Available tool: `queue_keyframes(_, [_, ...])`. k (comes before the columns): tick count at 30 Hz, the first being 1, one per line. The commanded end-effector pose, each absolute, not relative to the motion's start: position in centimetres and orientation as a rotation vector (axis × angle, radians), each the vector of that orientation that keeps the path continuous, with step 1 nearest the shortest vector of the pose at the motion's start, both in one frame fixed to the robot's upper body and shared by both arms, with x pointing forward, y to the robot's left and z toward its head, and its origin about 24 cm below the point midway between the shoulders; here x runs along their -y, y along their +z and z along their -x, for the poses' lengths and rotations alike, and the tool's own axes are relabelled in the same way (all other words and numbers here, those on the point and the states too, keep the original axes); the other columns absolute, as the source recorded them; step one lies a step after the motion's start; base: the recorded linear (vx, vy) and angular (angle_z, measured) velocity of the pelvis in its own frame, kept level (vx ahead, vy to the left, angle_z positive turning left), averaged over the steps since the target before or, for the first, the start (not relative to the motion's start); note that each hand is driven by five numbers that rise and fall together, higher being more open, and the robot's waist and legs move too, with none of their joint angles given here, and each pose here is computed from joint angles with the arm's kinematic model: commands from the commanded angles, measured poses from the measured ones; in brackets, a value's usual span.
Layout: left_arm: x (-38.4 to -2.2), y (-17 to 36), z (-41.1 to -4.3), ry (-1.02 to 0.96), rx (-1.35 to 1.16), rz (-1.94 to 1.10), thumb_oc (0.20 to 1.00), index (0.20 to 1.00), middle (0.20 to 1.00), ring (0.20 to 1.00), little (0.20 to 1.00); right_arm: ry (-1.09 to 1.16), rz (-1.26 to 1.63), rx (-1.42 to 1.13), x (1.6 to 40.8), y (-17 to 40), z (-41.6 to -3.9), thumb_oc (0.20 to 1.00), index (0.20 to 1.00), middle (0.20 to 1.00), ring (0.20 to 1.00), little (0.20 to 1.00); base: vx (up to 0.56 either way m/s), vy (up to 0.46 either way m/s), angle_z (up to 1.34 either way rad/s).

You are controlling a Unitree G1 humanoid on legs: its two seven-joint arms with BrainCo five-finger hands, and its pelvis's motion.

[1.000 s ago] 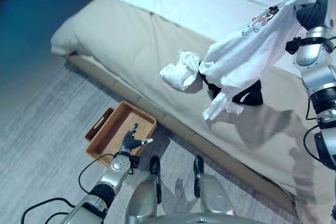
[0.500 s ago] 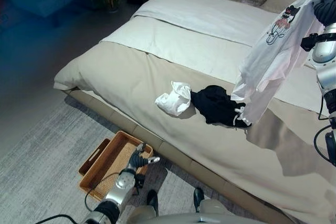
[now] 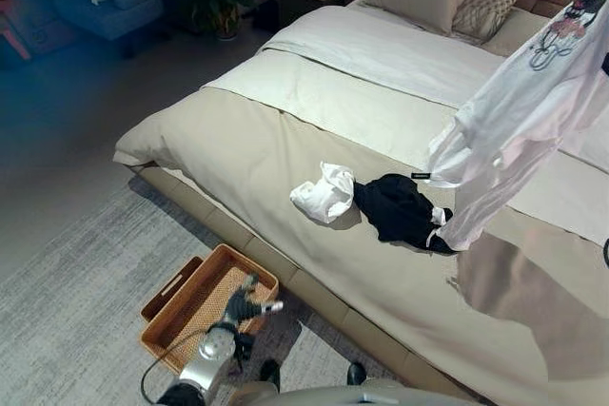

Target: Pick up clothes into the bucket

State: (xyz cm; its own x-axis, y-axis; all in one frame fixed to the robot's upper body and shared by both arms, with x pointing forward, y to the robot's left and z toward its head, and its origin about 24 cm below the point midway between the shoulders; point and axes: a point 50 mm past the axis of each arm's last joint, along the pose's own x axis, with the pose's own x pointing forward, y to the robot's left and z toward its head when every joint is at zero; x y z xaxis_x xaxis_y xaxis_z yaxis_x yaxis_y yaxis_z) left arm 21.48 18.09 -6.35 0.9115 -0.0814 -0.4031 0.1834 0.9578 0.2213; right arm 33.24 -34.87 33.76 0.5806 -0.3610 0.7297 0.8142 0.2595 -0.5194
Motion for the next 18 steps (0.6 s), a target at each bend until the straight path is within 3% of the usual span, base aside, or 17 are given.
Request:
queue_keyframes(1, [-18.7, 0.7, -26.3, -0.149, -0.065, -0.273, 1.0, 1.0, 1.0, 1.0, 1.0, -0.827, 1.104, 0.757, 32.4, 39.5, -31.7, 0.2, 0.2, 0.2, 0.2, 0.2, 0.0, 0.0, 0.0])
queue_keyframes(6, [-16.8, 8.6, -30.3, -0.212, 0.23, -0.241, 1.0, 1.0, 1.0, 1.0, 1.0, -0.65, 1.067, 0.743, 29.6, 38.1, -33.5, 0.2, 0.2, 0.2, 0.2, 0.2, 0.0, -0.003, -0.02])
queue_keyframes(8, [-14.2, 12.9, -32.2, -0.286, 0.37, -0.216, 1.0, 1.0, 1.0, 1.0, 1.0, -0.455, 1.102, 0.75, 26.2, 36.3, -34.7, 0.2, 0.2, 0.2, 0.2, 0.2, 0.02, -0.004, -0.08])
queue_keyframes(18, [-3.7, 19.4, -35.4, -0.535, 0.494, -0.173, 1.0, 1.0, 1.0, 1.0, 1.0, -0.104, 1.052, 0.843, 19.8, 35.2, -34.7, 0.2, 0.2, 0.2, 0.2, 0.2, -0.01, 0.001, -0.18])
